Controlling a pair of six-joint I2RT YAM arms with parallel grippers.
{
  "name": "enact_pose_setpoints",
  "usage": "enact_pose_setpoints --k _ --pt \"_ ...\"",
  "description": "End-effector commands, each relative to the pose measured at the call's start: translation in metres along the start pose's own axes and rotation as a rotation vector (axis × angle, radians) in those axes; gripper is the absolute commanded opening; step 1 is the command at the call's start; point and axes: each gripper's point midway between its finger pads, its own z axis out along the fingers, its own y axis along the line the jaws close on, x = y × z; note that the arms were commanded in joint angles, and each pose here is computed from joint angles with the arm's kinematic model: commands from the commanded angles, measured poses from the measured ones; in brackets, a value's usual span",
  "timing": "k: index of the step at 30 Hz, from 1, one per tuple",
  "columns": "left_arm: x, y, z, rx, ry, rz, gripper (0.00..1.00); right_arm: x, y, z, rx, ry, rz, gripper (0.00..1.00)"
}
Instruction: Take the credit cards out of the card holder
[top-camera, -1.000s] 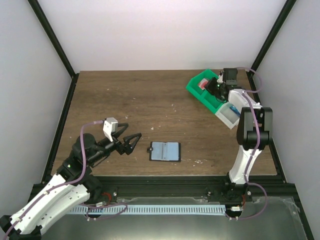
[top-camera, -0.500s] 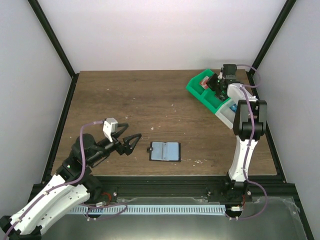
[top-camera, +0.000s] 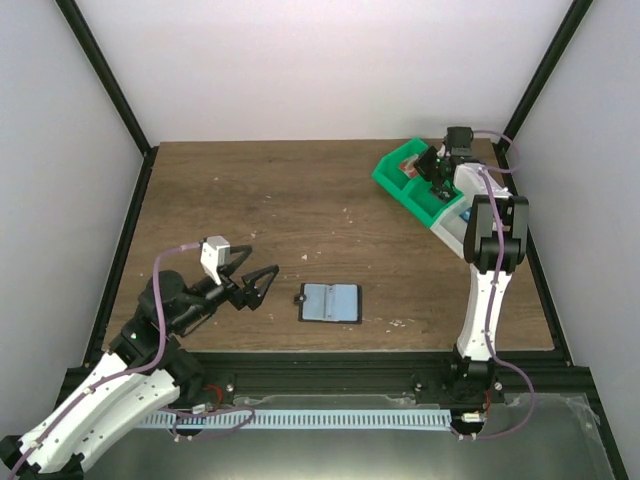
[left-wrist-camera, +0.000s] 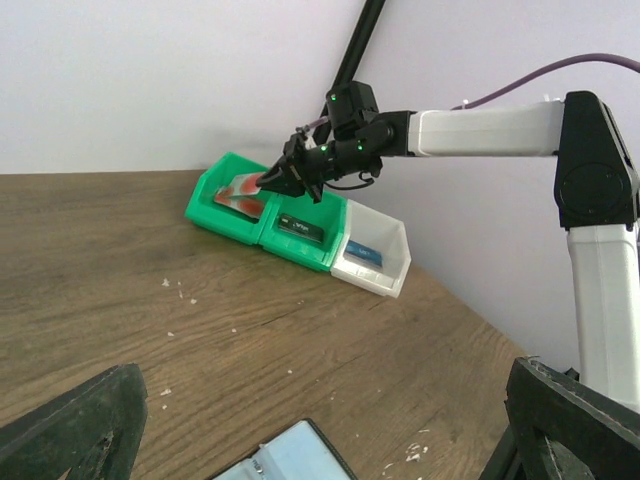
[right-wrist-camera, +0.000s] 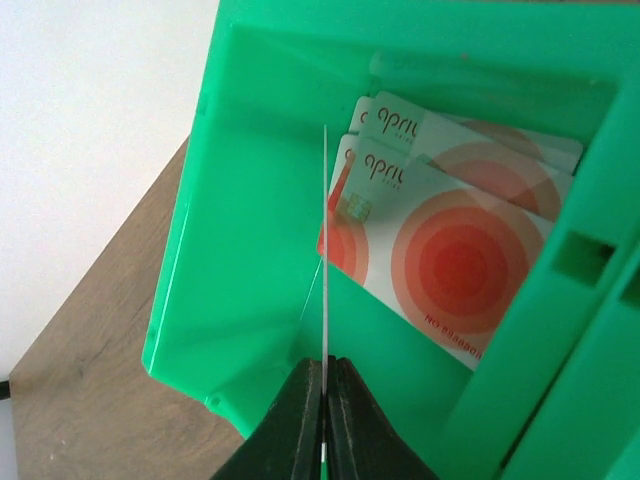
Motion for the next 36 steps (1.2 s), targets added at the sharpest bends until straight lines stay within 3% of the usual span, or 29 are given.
enact_pose_setpoints --k 1,20,36 --pt "0.0 0.002 -0.002 -0.013 -0.008 0.011 1.0 -0.014 -0.009 0.005 0.019 -0.011 0.026 0.04" --pt "0.001 0.004 -0.001 -0.02 -0.005 0.014 1.0 -0.019 -0.022 0.02 0.037 -0.012 0.077 0.11" --pt "0.002 0.004 -0.001 -0.018 -0.002 0.013 1.0 -0.046 -0.014 -0.007 0.056 -0.093 0.086 0.16"
